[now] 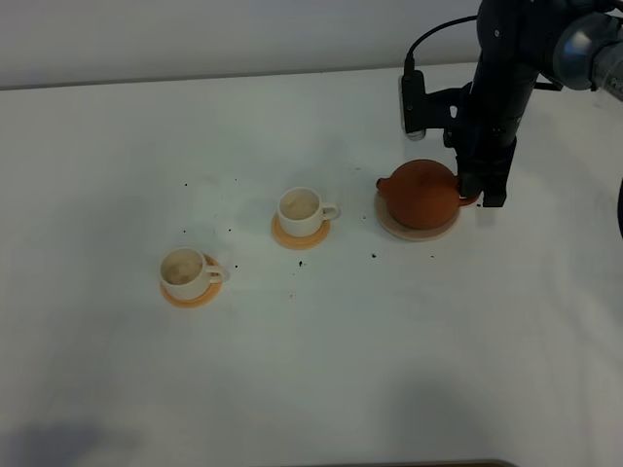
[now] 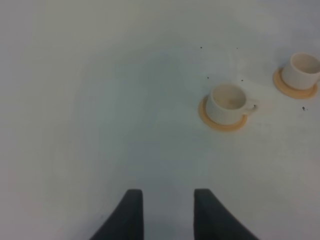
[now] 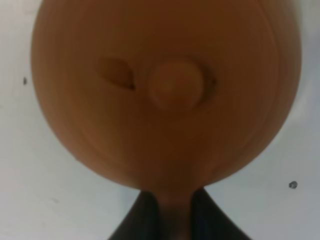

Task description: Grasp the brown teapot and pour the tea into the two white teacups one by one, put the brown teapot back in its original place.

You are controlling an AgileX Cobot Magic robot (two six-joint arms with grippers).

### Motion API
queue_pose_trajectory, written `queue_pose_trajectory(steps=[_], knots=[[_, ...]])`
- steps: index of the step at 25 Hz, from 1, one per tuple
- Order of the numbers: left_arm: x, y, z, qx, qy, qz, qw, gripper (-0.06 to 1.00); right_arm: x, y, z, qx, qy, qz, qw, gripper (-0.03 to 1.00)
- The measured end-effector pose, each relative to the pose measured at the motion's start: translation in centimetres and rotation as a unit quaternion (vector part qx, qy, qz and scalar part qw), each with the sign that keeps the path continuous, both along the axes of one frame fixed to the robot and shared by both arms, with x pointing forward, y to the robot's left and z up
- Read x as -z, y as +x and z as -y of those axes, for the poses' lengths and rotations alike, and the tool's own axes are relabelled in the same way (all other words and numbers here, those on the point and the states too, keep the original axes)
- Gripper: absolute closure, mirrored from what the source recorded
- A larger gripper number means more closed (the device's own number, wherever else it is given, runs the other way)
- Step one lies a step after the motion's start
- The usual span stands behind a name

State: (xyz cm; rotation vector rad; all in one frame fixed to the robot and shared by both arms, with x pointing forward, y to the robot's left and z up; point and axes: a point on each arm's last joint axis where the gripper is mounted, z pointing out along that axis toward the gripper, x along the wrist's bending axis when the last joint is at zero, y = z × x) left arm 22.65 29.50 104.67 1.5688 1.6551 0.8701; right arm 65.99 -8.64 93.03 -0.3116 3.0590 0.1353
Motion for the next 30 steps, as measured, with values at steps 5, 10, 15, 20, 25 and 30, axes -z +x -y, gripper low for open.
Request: queue_pose_trajectory(steps=[5, 10, 15, 20, 25, 30], knots=[[0.0, 0.0, 0.0, 0.0, 0.0, 0.0, 1.0, 0.69, 0.0, 0.0, 0.0, 0.0, -0.002, 0.0, 1.0, 0.7], [0.0, 0.0, 0.0, 0.0, 0.0, 0.0, 1.0, 0.69, 0.0, -0.2, 0.0, -0.005, -0.022, 0.001, 1.0, 0.61], [0.0, 0.0, 0.0, 0.0, 0.0, 0.0, 1.0, 0.69, -0.9, -0.5, -0.2, -0.023, -0.054, 0.023, 0.998, 0.61], [0.0, 0.0, 0.0, 0.0, 0.0, 0.0, 1.0, 0.69, -1.7, -1.0, -1.8, -0.055, -0.072, 0.053, 0.994, 0.62], [0.0, 0.0, 0.0, 0.0, 0.0, 0.0, 1.0, 0.69, -1.9, -1.0, -2.4, -0.061, -0.065, 0.068, 0.994, 0.63], [0.0, 0.0, 0.0, 0.0, 0.0, 0.0, 1.0, 0.69, -1.9, -1.0, -2.4, -0.061, -0.066, 0.068, 0.994, 0.63]])
